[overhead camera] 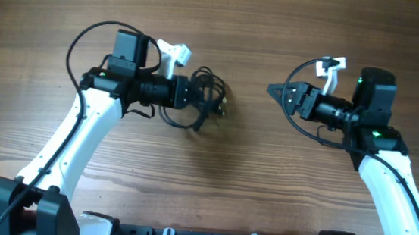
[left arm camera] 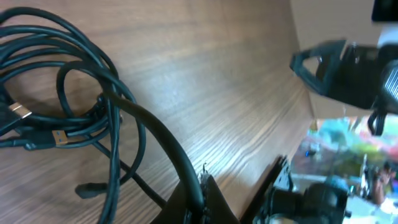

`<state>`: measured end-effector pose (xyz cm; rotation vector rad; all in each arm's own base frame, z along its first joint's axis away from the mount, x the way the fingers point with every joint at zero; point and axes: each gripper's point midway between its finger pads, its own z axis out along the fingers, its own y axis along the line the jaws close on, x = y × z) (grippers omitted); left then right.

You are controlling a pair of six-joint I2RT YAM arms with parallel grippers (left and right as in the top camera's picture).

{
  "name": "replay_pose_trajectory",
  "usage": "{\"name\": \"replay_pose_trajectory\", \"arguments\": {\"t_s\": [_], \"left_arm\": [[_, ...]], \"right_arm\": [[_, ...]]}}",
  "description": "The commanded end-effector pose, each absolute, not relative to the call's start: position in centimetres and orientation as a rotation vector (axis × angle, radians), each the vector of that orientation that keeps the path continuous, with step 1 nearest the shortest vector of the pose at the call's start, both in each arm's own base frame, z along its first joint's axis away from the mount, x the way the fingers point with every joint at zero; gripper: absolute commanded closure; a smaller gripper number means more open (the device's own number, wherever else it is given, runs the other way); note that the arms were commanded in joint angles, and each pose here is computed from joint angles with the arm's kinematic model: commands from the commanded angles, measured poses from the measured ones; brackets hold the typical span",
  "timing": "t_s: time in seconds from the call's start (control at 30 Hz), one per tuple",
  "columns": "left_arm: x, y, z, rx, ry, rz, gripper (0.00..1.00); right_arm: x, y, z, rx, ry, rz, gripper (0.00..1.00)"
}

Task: Untangle cables

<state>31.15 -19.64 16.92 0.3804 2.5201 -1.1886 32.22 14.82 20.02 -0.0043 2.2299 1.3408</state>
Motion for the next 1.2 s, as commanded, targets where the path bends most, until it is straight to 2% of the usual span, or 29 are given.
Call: {"name": "replay_pose_trajectory", "arguments": {"t_s": [0.0,0.1,0.17,0.2,0.27,0.43,0.67,0.73,0.87,1.17], "left_arm": [[30.1,-20.6,16.7,0.507,2.500,-1.185,0.96],[30.0,-20.4,16.3,0.494,2.528,-1.162,0.96],[30.1,-19.9,15.8,0.471,2.561,-1.112,0.96],[30.1,-19.6,15.4,0.459,2.579,-1.086,0.96],[29.9,-19.4,15.3,0.453,2.594,-1.076,0.96],[29.9,-19.4,15.2,0.452,2.598,-1.077,0.96],[29.9,-19.4,15.2,0.452,2.598,-1.077,0.96],[29.8,-19.4,15.2,0.451,2.600,-1.077,0.96],[29.7,-19.4,15.1,0.449,2.608,-1.079,0.96],[29.7,-19.3,15.1,0.448,2.609,-1.079,0.96]], "right_arm": [[32.3,16.0,19.3,0.060,2.282,1.332,0.20],[32.3,16.8,18.3,0.074,2.321,1.279,0.27],[32.3,17.4,17.3,0.103,2.360,1.259,0.38],[32.2,17.9,16.6,0.108,2.386,1.259,0.48],[31.9,18.9,15.3,0.104,2.430,1.267,0.54],[31.3,21.6,11.9,0.051,2.528,1.299,0.59],[30.9,25.7,10.1,-0.049,2.532,1.396,0.59],[31.4,26.0,9.6,-0.021,2.529,1.378,0.60],[32.2,25.7,8.6,0.052,2.543,1.323,0.69],[32.2,25.8,8.5,0.041,2.545,1.321,0.69]]}}
